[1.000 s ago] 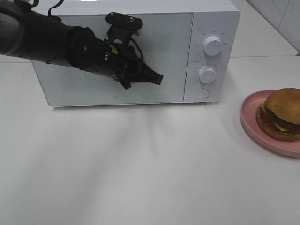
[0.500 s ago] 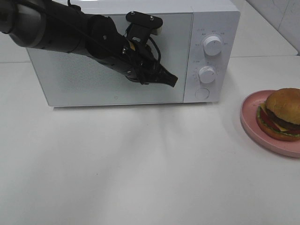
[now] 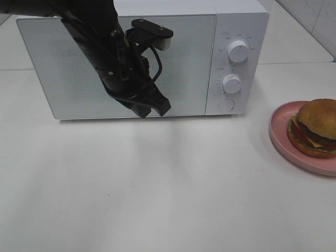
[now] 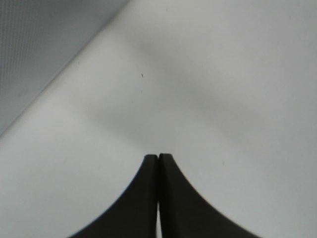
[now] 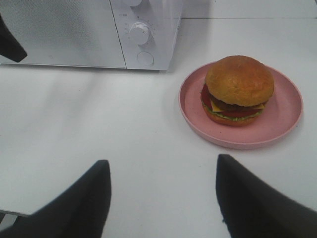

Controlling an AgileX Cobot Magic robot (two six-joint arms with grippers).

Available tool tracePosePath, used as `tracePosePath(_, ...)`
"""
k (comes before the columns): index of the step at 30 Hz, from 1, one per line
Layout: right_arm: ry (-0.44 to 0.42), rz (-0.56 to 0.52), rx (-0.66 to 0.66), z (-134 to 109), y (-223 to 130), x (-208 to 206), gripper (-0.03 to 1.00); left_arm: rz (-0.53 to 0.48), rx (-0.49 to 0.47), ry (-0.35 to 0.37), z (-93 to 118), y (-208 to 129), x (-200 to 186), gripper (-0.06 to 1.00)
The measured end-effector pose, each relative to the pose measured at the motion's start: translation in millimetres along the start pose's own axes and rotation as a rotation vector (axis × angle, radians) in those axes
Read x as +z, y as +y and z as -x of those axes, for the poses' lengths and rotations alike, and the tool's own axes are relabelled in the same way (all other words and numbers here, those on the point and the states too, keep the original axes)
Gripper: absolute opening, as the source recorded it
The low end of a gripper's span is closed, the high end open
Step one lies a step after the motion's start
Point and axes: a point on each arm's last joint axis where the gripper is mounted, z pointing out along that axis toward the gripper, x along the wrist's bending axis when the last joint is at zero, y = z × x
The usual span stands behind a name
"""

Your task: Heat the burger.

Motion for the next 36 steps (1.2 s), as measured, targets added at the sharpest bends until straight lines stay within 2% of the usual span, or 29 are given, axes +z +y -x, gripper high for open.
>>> tracePosePath(1,0.0,0.0,0.0,0.0,0.0,0.0,0.6,0.0,0.0,0.0,0.0,0.0,0.0,0.0)
tracePosePath(3,0.0,0.0,0.0,0.0,0.0,0.0,0.6,-0.121,-0.006,0.011,-0.2,-11.7,-9.4,0.0)
tracePosePath(4,0.0,0.0,0.0,0.0,0.0,0.0,0.6,-0.121,-0.006,0.011,-0.2,-11.7,-9.4,0.0)
tracePosePath(6,0.0,0.0,0.0,0.0,0.0,0.0,0.6,-0.216,-0.026,0.014,-1.9,-20.7,-13.9,0.0)
tracePosePath(9,0.0,0.0,0.0,0.0,0.0,0.0,0.6,-0.246,-0.064,0.017,-8.0,-25.6,-24.6,0.0)
tracePosePath(13,0.0,0.0,0.0,0.0,0.0,0.0,0.6,-0.236,-0.117,0.03,-20.2,-30.3,-44.4,0.0)
tracePosePath(14,0.0,0.0,0.0,0.0,0.0,0.0,0.6,-0.231,-0.17,0.041,-31.7,-35.2,-57.0,0.0)
tracePosePath(16,0.0,0.0,0.0,0.0,0.0,0.0,0.6,-0.229,-0.199,0.046,-36.5,-37.5,-62.5,0.0)
tracePosePath(17,0.0,0.0,0.0,0.0,0.0,0.0,0.6,-0.206,-0.257,0.061,-48.8,-42.2,-76.3,0.0)
tracePosePath(20,0.0,0.0,0.0,0.0,0.0,0.0,0.6,-0.176,-0.303,0.078,-59.6,-47.4,-90.4,0.0)
tracePosePath(22,0.0,0.0,0.0,0.0,0.0,0.0,0.6,-0.138,-0.383,0.108,-77.3,-62.3,-112.3,0.0)
tracePosePath(26,0.0,0.0,0.0,0.0,0.0,0.0,0.6,-0.114,-0.445,0.15,-90.5,-82.9,-132.8,0.0)
tracePosePath(27,0.0,0.0,0.0,0.0,0.0,0.0,0.6,-0.097,-0.495,0.184,-98.0,-100.8,-148.1,0.0)
tracePosePath(28,0.0,0.0,0.0,0.0,0.0,0.0,0.6,-0.097,-0.495,0.184,-98.0,-100.8,-148.1,0.0)
tracePosePath(30,0.0,0.0,0.0,0.0,0.0,0.0,0.6,-0.083,-0.572,0.238,-103.9,-128.9,-166.6,0.0)
tracePosePath(31,0.0,0.0,0.0,0.0,0.0,0.0,0.6,-0.083,-0.572,0.238,-103.9,-128.9,-166.6,0.0)
tracePosePath(32,0.0,0.0,0.0,0.0,0.0,0.0,0.6,-0.074,-0.618,0.266,-102.5,-148.5,-177.3,0.0)
tracePosePath(34,0.0,0.0,0.0,0.0,0.0,0.0,0.6,-0.068,-0.633,0.274,-100.3,-155.9,-181.2,0.0)
tracePosePath(36,0.0,0.0,0.0,0.0,0.0,0.0,0.6,-0.039,-0.661,0.295,-86.1,-180.8,-194.5,0.0)
